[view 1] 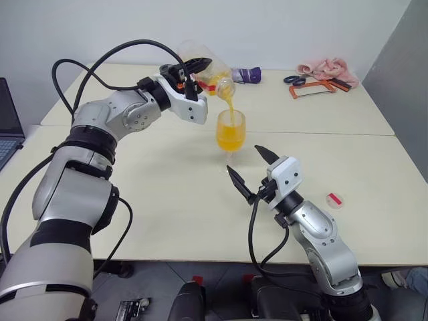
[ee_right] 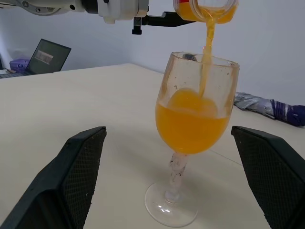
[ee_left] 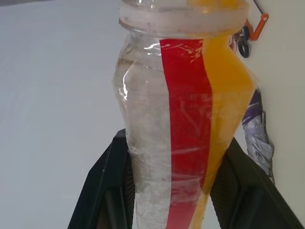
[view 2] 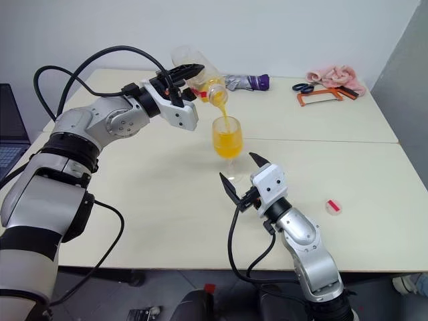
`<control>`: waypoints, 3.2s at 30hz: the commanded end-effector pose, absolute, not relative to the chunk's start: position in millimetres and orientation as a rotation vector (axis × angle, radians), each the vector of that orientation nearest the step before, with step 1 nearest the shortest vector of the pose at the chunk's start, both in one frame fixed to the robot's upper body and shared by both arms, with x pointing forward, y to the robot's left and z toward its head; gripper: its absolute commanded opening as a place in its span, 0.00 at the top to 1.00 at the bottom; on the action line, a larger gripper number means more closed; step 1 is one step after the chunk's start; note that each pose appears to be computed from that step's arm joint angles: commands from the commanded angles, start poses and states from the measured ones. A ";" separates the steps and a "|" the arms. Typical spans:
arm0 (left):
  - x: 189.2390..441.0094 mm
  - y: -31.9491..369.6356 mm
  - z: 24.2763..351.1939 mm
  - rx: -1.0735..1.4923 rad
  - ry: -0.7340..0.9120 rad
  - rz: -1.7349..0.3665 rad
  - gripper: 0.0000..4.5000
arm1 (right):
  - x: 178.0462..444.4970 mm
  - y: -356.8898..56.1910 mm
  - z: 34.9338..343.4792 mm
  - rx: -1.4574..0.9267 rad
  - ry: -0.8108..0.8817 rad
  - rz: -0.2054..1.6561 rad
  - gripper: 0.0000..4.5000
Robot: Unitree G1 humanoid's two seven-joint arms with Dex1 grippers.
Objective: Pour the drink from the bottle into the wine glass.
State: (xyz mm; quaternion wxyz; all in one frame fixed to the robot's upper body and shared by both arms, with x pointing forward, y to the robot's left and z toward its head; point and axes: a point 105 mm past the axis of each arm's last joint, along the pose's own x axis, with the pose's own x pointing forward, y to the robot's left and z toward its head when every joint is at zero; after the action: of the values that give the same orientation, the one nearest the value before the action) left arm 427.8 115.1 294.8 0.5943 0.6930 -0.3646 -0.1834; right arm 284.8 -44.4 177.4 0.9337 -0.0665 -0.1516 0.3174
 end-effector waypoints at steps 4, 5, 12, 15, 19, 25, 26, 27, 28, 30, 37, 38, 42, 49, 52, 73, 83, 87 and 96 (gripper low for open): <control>424.4 115.4 318.1 1.608 -0.903 -0.370 0.62 | 280.7 -43.8 189.2 -0.126 -0.367 0.647 0.00; 424.4 115.4 317.8 1.609 -0.903 -0.370 0.62 | 280.7 -43.9 189.2 -0.125 -0.367 0.647 0.00; 425.7 115.9 316.7 1.573 -0.884 -0.373 0.62 | 280.4 -43.8 189.0 -0.124 -0.366 0.647 0.00; 425.7 113.6 313.7 1.541 -0.877 -0.387 0.62 | 280.4 -43.8 188.9 -0.124 -0.365 0.647 0.00; 425.6 109.9 312.4 1.491 -0.869 -0.403 0.62 | 280.3 -44.2 189.1 -0.128 -0.365 0.649 0.00; 425.9 108.5 314.4 1.326 -0.827 -0.429 0.62 | 280.7 -44.1 189.8 -0.132 -0.367 0.653 0.00; 425.2 108.5 315.0 1.329 -0.829 -0.431 0.62 | 280.6 -44.1 189.8 -0.133 -0.367 0.653 0.00; 425.3 109.2 315.4 1.292 -0.818 -0.436 0.62 | 280.6 -44.2 190.0 -0.134 -0.368 0.654 0.00; 425.5 109.8 315.5 1.261 -0.808 -0.441 0.62 | 280.6 -44.3 190.1 -0.134 -0.368 0.654 0.00; 426.8 110.9 315.0 1.142 -0.771 -0.460 0.62 | 281.3 -44.6 191.0 -0.142 -0.372 0.659 0.00; 428.5 124.3 314.6 0.758 -0.624 -0.510 0.62 | 284.1 -46.6 195.9 -0.181 -0.384 0.707 0.00; 430.0 133.2 312.0 0.695 -0.586 -0.495 0.62 | 283.9 -46.1 196.2 -0.185 -0.377 0.732 0.00; 429.1 185.5 284.2 0.484 -0.420 -0.391 0.62 | 270.7 -38.0 192.2 -0.211 -0.291 0.959 0.00; 413.1 240.8 244.9 0.250 -0.266 -0.229 0.62 | 274.8 -33.5 184.2 -0.251 -0.141 1.038 0.00; 407.6 250.9 227.7 0.186 -0.210 -0.206 0.62 | 282.8 -27.8 188.6 -0.248 -0.131 1.024 0.00; 400.9 281.2 166.9 0.114 -0.028 -0.149 0.47 | 288.1 -10.2 205.8 -0.243 -0.194 1.036 0.00; 392.7 277.3 161.7 0.126 -0.052 -0.163 0.01 | 286.6 -11.6 200.2 -0.253 -0.183 1.043 0.00; 387.1 279.2 157.3 0.159 -0.048 -0.150 0.01 | 287.2 -19.4 186.6 -0.250 -0.154 1.035 0.00; 354.1 286.6 156.5 0.076 -0.121 -0.049 0.01 | 294.0 -70.1 140.5 -0.176 -0.174 0.739 0.00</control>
State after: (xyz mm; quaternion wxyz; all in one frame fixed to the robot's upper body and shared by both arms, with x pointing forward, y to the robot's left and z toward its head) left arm 359.0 281.9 126.4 0.9983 0.0350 -0.0059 -0.0465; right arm 291.5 -61.6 128.0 0.9161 -0.0874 -0.0476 0.3884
